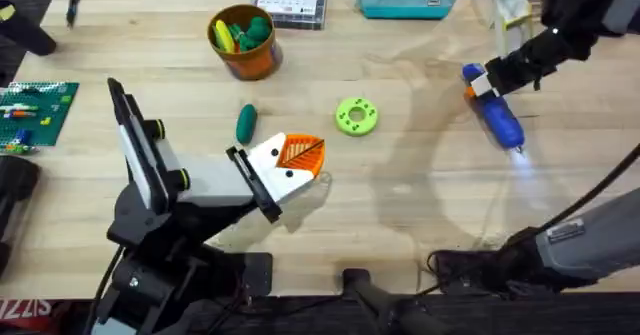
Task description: Pick up the gripper from the table and insert it into the empty holder that is missing its gripper. Then pick up a screw, insert it into the mounting hole, and use the screwdriver to tighten it. Finally, clean up the table by picking up the vegetable and placing it into the bucket.
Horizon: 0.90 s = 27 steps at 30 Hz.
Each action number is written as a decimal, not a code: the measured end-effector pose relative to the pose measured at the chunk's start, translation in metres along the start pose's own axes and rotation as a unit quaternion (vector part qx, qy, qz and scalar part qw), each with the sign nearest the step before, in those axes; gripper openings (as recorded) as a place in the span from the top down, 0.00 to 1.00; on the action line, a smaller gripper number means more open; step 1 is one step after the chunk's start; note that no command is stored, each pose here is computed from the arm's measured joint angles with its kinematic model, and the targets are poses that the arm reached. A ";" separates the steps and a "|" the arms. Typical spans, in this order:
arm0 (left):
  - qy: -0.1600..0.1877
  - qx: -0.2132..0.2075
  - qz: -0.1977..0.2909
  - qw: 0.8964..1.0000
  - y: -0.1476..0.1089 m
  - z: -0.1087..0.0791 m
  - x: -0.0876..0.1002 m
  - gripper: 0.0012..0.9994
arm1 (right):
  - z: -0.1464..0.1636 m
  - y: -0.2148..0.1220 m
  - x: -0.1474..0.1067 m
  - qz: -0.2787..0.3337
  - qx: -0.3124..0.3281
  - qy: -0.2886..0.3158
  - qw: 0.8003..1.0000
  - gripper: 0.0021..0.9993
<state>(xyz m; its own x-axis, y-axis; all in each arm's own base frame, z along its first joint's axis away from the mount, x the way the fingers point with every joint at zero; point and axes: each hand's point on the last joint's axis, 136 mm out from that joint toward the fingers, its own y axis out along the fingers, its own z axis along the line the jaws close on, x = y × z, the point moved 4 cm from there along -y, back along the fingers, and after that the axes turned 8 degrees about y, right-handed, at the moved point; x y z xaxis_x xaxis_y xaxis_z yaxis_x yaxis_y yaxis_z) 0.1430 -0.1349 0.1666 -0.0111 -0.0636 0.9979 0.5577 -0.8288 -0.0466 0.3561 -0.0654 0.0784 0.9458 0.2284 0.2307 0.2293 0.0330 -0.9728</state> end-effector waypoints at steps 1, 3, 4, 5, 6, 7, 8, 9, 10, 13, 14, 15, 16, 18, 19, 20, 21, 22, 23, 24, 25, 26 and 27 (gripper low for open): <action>0.000 0.000 0.000 1.000 0.000 0.000 0.000 0.98 | 0.000 0.000 0.000 0.000 0.000 0.001 1.000 0.97; 0.000 0.000 0.000 1.000 0.000 0.000 0.000 0.98 | 0.000 0.000 0.000 0.000 0.001 0.007 1.000 0.97; 0.000 0.000 0.000 1.000 0.000 0.000 0.000 0.98 | 0.000 0.000 0.000 0.000 0.001 0.013 1.000 0.97; 0.000 0.000 0.000 1.000 0.000 0.000 0.000 0.98 | 0.000 0.000 0.000 0.001 0.000 0.020 1.000 0.97; 0.000 0.000 0.000 1.000 0.000 0.000 0.000 0.98 | 0.000 0.000 0.000 0.001 0.000 0.028 1.000 0.97; 0.000 0.000 0.000 1.000 0.000 0.000 0.000 0.98 | 0.000 0.000 0.000 0.001 0.000 0.037 0.999 0.97; 0.000 0.000 0.000 1.000 0.000 0.000 0.000 0.98 | 0.000 0.000 0.000 0.001 0.000 0.047 0.999 0.97; 0.000 0.000 0.000 1.000 0.000 0.000 0.000 0.98 | 0.000 0.000 0.000 0.001 0.000 0.057 0.998 0.97; 0.000 0.000 0.000 1.000 0.000 0.000 0.000 0.98 | 0.000 0.000 -0.001 0.002 0.000 0.066 0.998 0.97; 0.000 0.000 0.000 1.000 0.000 0.000 0.000 0.98 | 0.001 0.000 -0.003 0.008 0.003 0.085 0.996 0.97; 0.000 0.000 0.000 1.000 0.000 0.000 0.000 0.98 | 0.002 0.000 -0.005 0.014 0.005 0.090 0.996 0.97; 0.000 0.000 0.000 1.000 0.000 0.000 0.000 0.98 | 0.004 -0.001 -0.008 0.020 0.007 0.093 0.995 0.97; 0.000 0.000 0.000 1.000 0.000 0.000 0.000 0.98 | 0.005 -0.002 -0.010 0.028 0.010 0.097 0.995 0.97; 0.000 0.000 0.000 1.000 0.000 0.000 0.000 0.98 | 0.006 -0.005 -0.012 0.035 0.013 0.101 0.994 0.97; 0.000 0.000 0.000 1.000 0.000 0.000 0.000 0.98 | 0.006 -0.008 -0.011 0.035 0.013 0.103 0.994 0.97; 0.000 0.000 0.000 1.000 0.000 0.000 0.000 0.98 | 0.006 -0.013 -0.009 0.033 0.012 0.105 0.994 0.97; 0.000 0.000 0.000 1.000 0.000 0.000 0.000 0.98 | 0.005 -0.019 -0.007 0.029 0.011 0.106 0.994 0.97; 0.000 0.000 0.000 1.000 0.000 0.000 0.000 0.98 | 0.005 -0.027 -0.004 0.023 0.009 0.106 0.994 0.97; 0.000 0.000 0.000 1.000 0.000 0.000 0.000 0.98 | 0.004 -0.036 -0.001 0.014 0.006 0.106 0.994 0.97; 0.000 0.000 0.000 1.000 0.000 0.000 0.000 0.98 | 0.003 -0.046 0.003 0.002 0.002 0.105 0.994 0.97; 0.000 0.000 0.000 1.000 0.000 0.000 0.000 0.98 | 0.002 -0.055 0.007 -0.013 -0.003 0.104 0.994 0.97; 0.000 0.000 0.000 1.000 0.000 0.000 0.000 0.98 | 0.001 -0.064 0.011 -0.026 -0.008 0.104 0.994 0.97; 0.000 0.000 0.000 1.000 0.000 0.000 0.000 0.98 | 0.000 -0.072 0.014 -0.039 -0.012 0.104 0.994 0.97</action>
<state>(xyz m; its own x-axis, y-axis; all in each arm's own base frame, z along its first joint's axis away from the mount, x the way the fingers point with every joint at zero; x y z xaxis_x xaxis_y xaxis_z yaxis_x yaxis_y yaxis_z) 0.1430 -0.1349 0.1666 -0.0108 -0.0637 0.9979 0.5576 -0.8288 -0.0469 0.3526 -0.0643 0.1521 0.9516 0.0195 0.3066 0.3062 0.0190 -0.9518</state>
